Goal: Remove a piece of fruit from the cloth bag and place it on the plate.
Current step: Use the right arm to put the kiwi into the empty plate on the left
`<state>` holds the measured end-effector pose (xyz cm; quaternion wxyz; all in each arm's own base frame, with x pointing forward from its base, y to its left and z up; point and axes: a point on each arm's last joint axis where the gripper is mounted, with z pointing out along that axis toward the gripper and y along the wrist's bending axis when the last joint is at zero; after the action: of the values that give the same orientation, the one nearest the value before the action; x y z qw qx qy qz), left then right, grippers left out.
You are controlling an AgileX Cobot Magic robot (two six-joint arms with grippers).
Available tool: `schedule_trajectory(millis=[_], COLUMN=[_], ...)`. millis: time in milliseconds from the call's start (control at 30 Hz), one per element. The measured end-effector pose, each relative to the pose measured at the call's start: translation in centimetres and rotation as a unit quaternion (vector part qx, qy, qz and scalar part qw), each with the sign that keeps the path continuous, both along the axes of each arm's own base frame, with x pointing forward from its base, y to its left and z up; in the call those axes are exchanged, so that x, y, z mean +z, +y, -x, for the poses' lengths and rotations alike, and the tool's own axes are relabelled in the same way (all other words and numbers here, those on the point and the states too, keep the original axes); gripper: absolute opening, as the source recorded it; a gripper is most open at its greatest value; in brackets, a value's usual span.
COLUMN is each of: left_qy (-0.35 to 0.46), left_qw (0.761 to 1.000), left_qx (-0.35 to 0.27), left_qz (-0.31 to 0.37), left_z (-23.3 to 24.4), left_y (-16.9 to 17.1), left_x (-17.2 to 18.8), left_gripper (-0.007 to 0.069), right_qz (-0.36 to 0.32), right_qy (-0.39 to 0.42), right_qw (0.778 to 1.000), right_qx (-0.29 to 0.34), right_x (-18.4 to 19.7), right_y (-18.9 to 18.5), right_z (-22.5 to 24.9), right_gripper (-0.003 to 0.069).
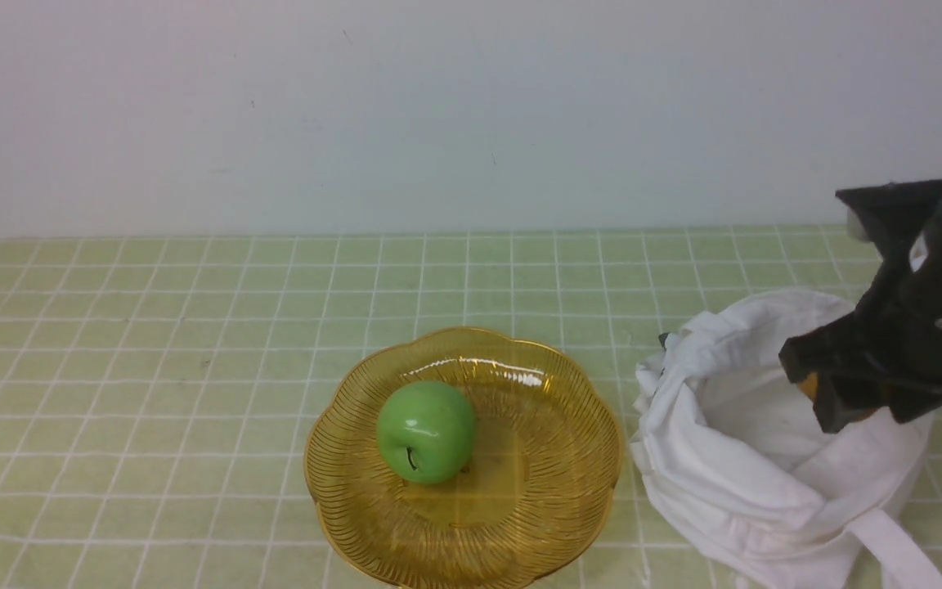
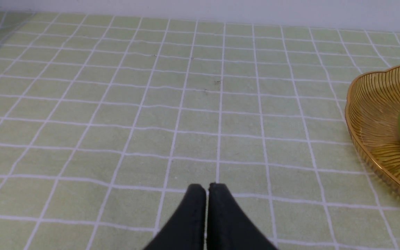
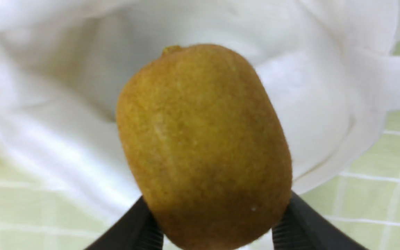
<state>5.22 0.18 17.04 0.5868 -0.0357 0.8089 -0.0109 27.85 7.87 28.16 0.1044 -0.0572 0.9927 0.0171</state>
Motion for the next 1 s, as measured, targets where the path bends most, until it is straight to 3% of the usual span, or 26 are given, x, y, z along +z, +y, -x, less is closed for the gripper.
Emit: schedule_trajectory(millis=[133, 233, 333, 467, 833, 967, 1000], left_qy=[0.0, 0.0, 0.0, 0.0, 0.0, 0.0, 0.0], left_qw=[1.0, 1.0, 1.0, 1.0, 1.0, 1.0, 1.0], left_qx=[0.0, 0.0, 0.0, 0.0, 0.0, 0.0, 0.0], left_qz=[0.0, 0.0, 0.0, 0.0, 0.0, 0.0, 0.0], left_z=[0.0, 0.0, 0.0, 0.0, 0.0, 0.0, 0.0], left_y=[0.0, 0.0, 0.0, 0.0, 0.0, 0.0, 0.0], left_x=[0.0, 0.0, 0.0, 0.0, 0.0, 0.0, 0.0], left_gripper=[-0.0008, -0.0008, -0.0008, -0.0008, -0.0008, -0.0008, -0.0008], right_qz=[-0.083, -0.158, -0.184, -0.173, -0.126, -0.118, -0.116], right_qy=[-0.033, -0.082, -0.103, -0.116, -0.075, -0.078, -0.082], right_qw=[0.995, 0.975, 0.958, 0.948, 0.954, 0.952, 0.951], right_qx=[0.047, 0.136, 0.193, 0.239, 0.26, 0.271, 0.274], right_x=[2.4, 3.5, 3.2, 0.3, -7.0, -8.1, -8.4], right_y=[1.7, 5.2, 8.1, 11.7, 14.0, 14.2, 14.3], right_z=[1.7, 2.5, 2.6, 1.6, -1.2, -1.7, -1.9], right_gripper=[0.0372, 0.0372, 0.0372, 0.0372, 0.0372, 0.041, 0.0467])
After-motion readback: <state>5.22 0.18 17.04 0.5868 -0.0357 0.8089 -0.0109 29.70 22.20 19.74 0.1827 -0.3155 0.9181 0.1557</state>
